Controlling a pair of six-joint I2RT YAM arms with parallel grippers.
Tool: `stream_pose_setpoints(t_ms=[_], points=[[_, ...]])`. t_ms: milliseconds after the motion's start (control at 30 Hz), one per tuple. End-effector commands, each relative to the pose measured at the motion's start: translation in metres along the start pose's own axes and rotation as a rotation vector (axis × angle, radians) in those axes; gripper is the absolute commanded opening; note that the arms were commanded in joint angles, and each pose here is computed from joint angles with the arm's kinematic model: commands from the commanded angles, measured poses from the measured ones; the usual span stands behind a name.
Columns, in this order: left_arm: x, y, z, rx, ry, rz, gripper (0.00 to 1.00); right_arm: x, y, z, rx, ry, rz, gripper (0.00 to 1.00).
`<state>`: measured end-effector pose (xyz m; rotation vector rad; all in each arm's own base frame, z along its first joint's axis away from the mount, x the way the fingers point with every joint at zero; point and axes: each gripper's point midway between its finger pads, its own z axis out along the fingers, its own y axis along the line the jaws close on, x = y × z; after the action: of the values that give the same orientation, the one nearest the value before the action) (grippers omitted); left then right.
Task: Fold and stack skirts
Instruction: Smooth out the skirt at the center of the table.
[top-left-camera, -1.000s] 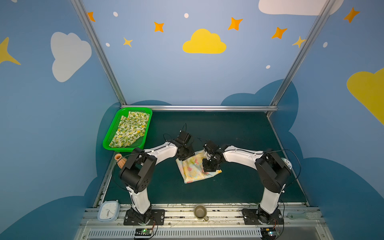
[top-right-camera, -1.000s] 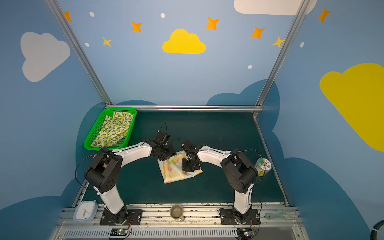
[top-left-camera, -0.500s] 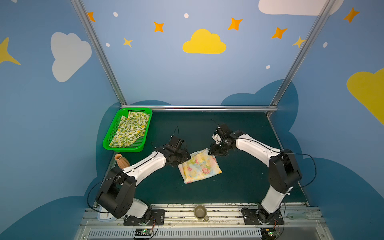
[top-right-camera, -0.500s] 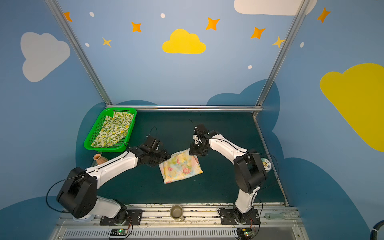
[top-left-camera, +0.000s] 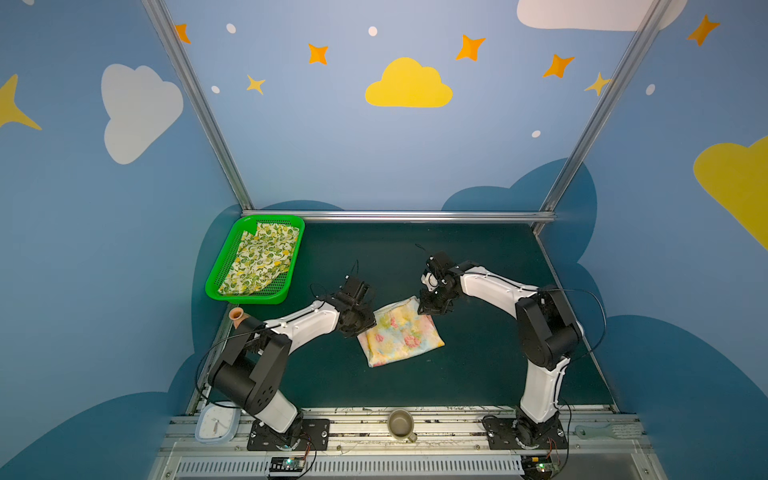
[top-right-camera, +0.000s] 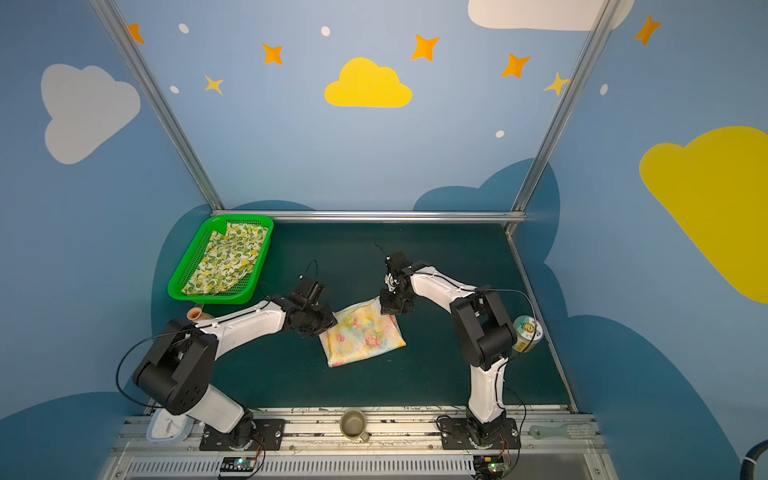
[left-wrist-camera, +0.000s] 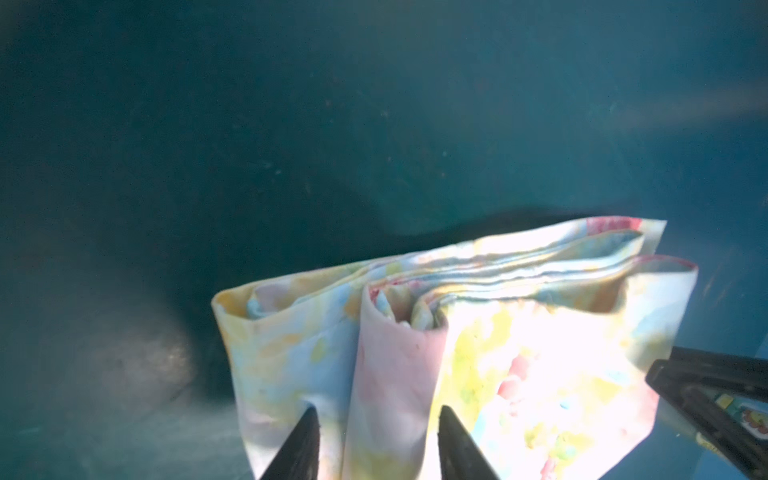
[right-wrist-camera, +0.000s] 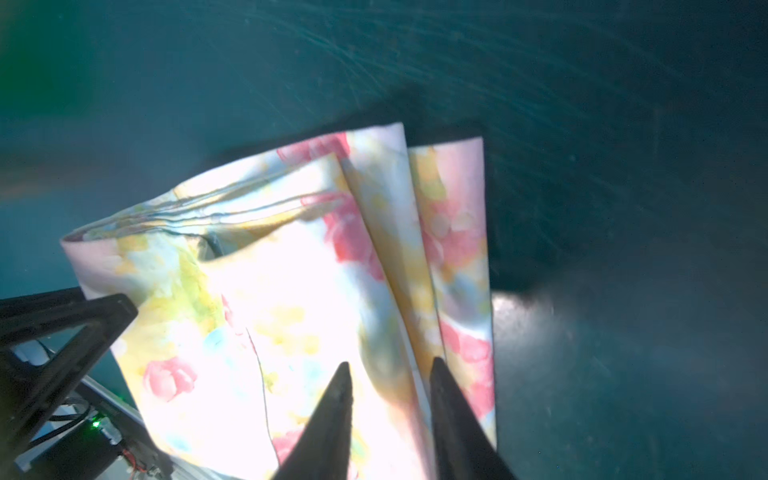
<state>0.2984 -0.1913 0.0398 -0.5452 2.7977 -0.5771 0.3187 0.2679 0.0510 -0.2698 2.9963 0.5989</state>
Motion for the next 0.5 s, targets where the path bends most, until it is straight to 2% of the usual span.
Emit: stream_pose_setpoints(t_ms=[0, 67, 133, 200, 467], points=[[-0.006, -0.002, 0.001, -0.001, -0.014, 0.006, 0.35, -0.008, 0.002, 0.001, 0.003, -0.02, -0.018, 0.22], [-0.007, 0.0, 0.002, -0.006, -0.011, 0.003, 0.28, -0.01, 0.003, 0.003, 0.002, -0.021, -0.022, 0.14], [-0.007, 0.003, 0.003, -0.012, -0.009, 0.0, 0.18, -0.012, 0.002, 0.005, 0.001, -0.018, -0.023, 0.02], [-0.007, 0.006, 0.002, -0.019, -0.011, -0.005, 0.05, -0.014, 0.001, 0.005, 0.001, -0.017, -0.018, 0.0], [-0.005, 0.02, -0.011, -0.041, -0.035, -0.026, 0.04, -0.018, 0.0, -0.004, 0.002, -0.046, -0.012, 0.0]])
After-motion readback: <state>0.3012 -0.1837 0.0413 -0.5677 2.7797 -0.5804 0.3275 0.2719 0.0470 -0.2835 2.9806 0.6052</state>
